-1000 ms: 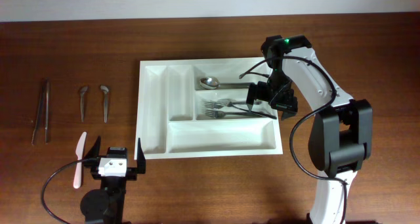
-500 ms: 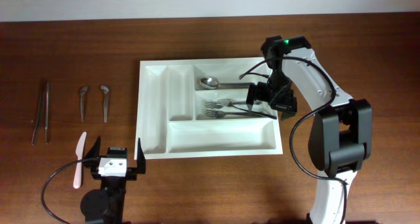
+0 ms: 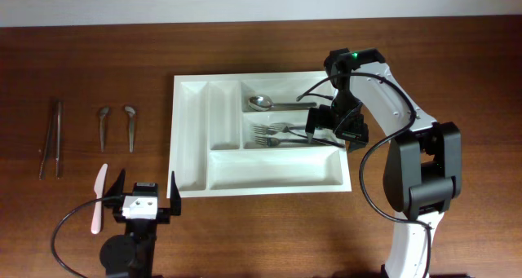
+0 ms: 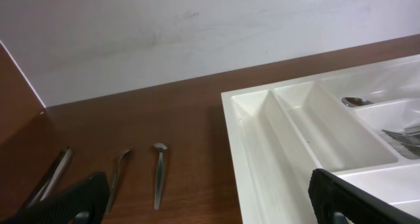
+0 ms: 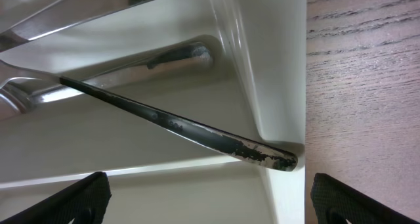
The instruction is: Pack container
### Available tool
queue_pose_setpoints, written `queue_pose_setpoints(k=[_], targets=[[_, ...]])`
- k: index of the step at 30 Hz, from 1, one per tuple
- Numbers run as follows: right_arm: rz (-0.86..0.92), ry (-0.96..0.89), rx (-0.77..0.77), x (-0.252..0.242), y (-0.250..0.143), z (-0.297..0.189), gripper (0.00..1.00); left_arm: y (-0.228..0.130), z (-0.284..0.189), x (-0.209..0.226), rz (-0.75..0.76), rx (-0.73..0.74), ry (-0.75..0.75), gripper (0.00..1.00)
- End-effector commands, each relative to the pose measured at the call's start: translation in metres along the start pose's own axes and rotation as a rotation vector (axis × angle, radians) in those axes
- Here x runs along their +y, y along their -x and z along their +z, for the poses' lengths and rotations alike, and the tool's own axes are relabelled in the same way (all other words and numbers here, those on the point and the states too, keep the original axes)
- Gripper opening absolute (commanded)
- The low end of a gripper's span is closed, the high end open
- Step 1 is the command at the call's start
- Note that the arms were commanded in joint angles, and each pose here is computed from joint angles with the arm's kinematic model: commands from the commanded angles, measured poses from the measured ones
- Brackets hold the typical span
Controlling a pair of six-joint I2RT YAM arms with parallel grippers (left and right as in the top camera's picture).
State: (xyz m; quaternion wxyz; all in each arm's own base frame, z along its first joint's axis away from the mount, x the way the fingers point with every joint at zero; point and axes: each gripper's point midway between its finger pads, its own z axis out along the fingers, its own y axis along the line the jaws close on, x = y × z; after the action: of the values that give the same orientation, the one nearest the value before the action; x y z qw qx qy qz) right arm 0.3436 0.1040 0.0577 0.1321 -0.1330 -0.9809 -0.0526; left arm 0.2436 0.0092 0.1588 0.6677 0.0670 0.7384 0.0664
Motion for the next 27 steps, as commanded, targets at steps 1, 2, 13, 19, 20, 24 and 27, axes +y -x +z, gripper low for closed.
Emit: queue_pose_setpoints(k=[1,2,13,19,20,24,27], targets=[[-0.028,0.017,0.006,0.002,-0.001,0.001,0.99,-0.002,0.000,0.002,0.015,0.001,0.012,0.99],[-0.031,0.019,0.007,0.002,-0.001,0.001,0.99,-0.002,0.000,0.002,0.015,0.001,0.012,0.99],[-0.069,0.019,0.002,0.007,-0.002,0.002,0.99,-0.002,0.000,0.002,0.015,0.001,0.012,0.99],[-0.085,0.016,0.000,0.012,-0.004,0.003,0.99,-0.002,0.000,0.002,0.015,0.001,0.012,0.99],[-0.086,0.016,0.000,0.012,-0.005,0.003,0.99,-0.002,0.000,0.002,0.015,0.001,0.012,0.99],[-0.087,0.015,0.001,0.013,-0.005,0.004,0.99,-0.002,0.000,0.002,0.015,0.001,0.012,0.99],[-0.086,0.013,0.004,0.012,-0.006,0.005,0.99,-0.002,0.000,0.002,0.015,0.001,0.012,0.99]])
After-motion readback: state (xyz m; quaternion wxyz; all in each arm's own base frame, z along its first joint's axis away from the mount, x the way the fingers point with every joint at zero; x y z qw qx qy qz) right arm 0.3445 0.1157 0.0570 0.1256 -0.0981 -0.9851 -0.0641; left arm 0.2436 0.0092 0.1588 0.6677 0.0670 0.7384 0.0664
